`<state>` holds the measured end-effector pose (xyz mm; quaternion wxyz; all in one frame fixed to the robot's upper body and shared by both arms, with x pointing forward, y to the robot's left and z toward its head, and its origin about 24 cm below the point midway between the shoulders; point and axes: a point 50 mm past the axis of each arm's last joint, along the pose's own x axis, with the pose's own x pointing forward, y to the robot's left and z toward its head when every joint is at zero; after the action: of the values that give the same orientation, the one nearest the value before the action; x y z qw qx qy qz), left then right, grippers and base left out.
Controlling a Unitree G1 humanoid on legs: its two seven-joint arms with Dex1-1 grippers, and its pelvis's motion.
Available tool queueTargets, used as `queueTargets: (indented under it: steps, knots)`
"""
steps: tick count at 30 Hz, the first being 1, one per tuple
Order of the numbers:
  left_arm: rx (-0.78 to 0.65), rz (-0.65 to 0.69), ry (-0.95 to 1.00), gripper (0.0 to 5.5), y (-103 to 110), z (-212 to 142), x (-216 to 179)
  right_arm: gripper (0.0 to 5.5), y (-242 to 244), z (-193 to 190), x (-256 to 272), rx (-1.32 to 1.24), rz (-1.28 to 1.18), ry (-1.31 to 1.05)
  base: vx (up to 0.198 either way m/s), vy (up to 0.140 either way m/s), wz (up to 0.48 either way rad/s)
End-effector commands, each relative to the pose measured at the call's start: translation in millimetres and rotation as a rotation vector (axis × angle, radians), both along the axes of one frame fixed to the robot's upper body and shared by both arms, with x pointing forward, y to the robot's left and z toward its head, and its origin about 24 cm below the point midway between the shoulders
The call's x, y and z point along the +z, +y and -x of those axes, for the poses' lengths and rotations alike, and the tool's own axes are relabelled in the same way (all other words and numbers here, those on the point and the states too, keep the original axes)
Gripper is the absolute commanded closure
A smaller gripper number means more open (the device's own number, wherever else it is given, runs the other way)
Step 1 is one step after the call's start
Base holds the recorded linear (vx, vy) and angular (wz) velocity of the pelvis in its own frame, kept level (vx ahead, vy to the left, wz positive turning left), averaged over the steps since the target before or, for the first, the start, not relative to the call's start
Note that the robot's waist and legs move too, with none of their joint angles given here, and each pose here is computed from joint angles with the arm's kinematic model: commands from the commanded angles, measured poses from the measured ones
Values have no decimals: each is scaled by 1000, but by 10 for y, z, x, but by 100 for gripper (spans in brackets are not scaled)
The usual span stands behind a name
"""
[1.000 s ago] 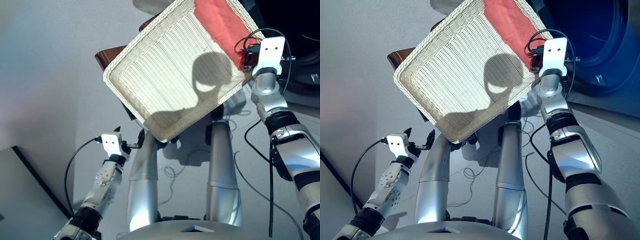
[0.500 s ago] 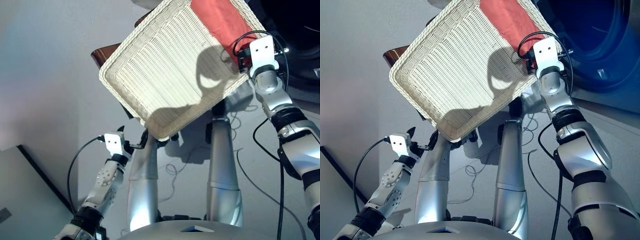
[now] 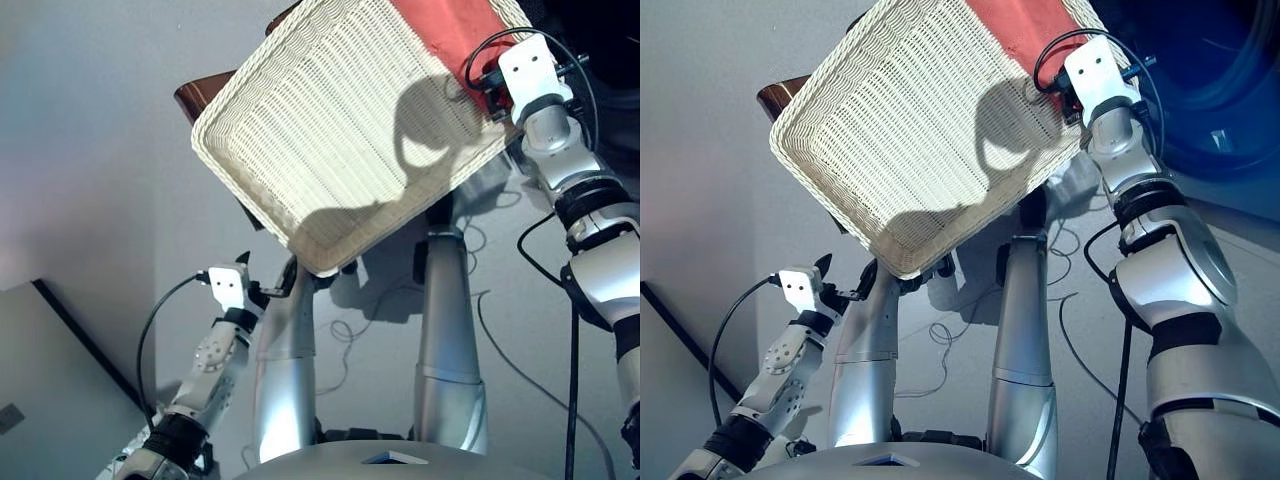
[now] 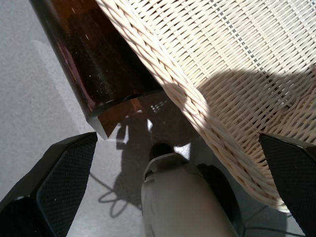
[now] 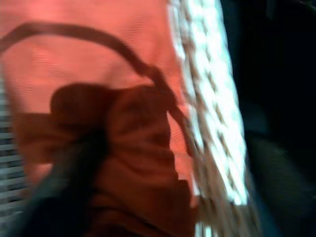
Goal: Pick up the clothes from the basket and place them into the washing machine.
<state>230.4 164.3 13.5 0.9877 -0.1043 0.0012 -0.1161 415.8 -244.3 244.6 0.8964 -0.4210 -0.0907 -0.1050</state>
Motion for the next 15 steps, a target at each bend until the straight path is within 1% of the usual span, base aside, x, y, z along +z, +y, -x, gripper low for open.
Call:
queueTargets:
  steps: [1, 15]
  knots:
    - [45, 34, -20, 0, 114, 107, 46, 550, -162, 36, 289, -102, 38, -56, 0, 0, 0]
    - [57, 35, -26, 0, 109, 96, 62, 550, -154, 25, 207, -117, -29, -56, 0, 0, 0]
